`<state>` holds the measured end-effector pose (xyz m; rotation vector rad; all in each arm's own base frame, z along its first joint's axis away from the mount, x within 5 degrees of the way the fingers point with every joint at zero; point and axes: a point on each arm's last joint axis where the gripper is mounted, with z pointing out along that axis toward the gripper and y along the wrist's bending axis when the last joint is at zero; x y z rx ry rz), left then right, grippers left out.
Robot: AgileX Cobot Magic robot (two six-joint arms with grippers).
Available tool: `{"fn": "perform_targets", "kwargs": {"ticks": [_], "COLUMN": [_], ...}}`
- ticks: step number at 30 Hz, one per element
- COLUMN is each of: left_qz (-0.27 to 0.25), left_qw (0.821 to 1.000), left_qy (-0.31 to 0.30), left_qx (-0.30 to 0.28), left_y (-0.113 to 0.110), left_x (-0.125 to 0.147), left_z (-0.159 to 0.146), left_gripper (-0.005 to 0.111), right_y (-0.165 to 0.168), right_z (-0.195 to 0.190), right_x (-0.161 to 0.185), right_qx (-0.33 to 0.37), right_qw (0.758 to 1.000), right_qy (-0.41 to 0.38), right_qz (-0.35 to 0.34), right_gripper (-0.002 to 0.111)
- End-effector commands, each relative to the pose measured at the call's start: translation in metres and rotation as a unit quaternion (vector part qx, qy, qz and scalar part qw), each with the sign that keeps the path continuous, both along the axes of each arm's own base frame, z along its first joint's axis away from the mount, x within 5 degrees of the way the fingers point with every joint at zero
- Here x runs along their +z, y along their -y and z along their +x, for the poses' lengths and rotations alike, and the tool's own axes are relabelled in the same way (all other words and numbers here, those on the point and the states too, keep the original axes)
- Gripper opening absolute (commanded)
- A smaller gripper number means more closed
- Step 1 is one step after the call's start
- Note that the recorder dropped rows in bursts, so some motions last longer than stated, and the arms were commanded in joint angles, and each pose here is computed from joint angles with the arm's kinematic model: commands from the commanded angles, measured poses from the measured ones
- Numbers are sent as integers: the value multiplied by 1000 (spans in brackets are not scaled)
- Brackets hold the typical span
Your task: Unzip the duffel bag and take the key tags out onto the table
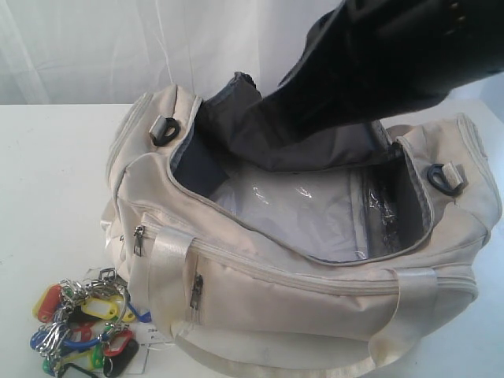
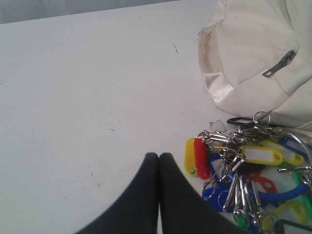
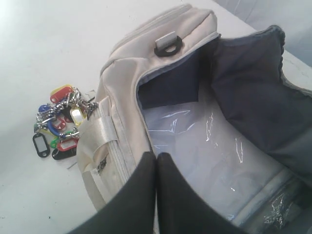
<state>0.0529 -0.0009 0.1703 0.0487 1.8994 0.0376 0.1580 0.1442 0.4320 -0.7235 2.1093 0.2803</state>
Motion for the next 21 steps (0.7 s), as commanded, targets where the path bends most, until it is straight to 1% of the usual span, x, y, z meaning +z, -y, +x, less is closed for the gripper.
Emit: {"fn": "perform_targets", "kwargs": {"ticks": [1, 3, 6, 9, 12, 16, 20, 21], "left_qz": [-9, -9, -9, -9, -9, -9, -9, -9], "left_qw": [1000, 1000, 1000, 1000, 1000, 1000, 1000, 1000], "left_qy": [3, 3, 3, 3, 3, 3, 3, 3], "left_qx": [4, 4, 4, 4, 4, 4, 4, 4], "left_y": [0, 0, 0, 0, 0, 0, 0, 0], "left_x": [-1, -1, -1, -1, -1, -1, -1, -1], "left_z": [0, 0, 0, 0, 0, 0, 0, 0], "left_gripper": [0, 0, 0, 0, 0, 0, 0, 0], "right_y": [32, 51, 88, 123, 145, 161, 166, 165], "right_z": [-22, -32, -54, -85, -117, -155, -184, -193], "right_x": [22, 32, 47, 59, 64, 66, 65, 64], "right_qx": [-16, -37, -92, -155, -208, -251, -300, -320], "right_qw": [998, 995, 985, 966, 945, 919, 892, 881], "right_qy": [38, 57, 103, 156, 206, 258, 297, 310], "right_qz": [49, 73, 106, 133, 146, 159, 161, 158], "right_gripper": [0, 0, 0, 0, 0, 0, 0, 0]}}
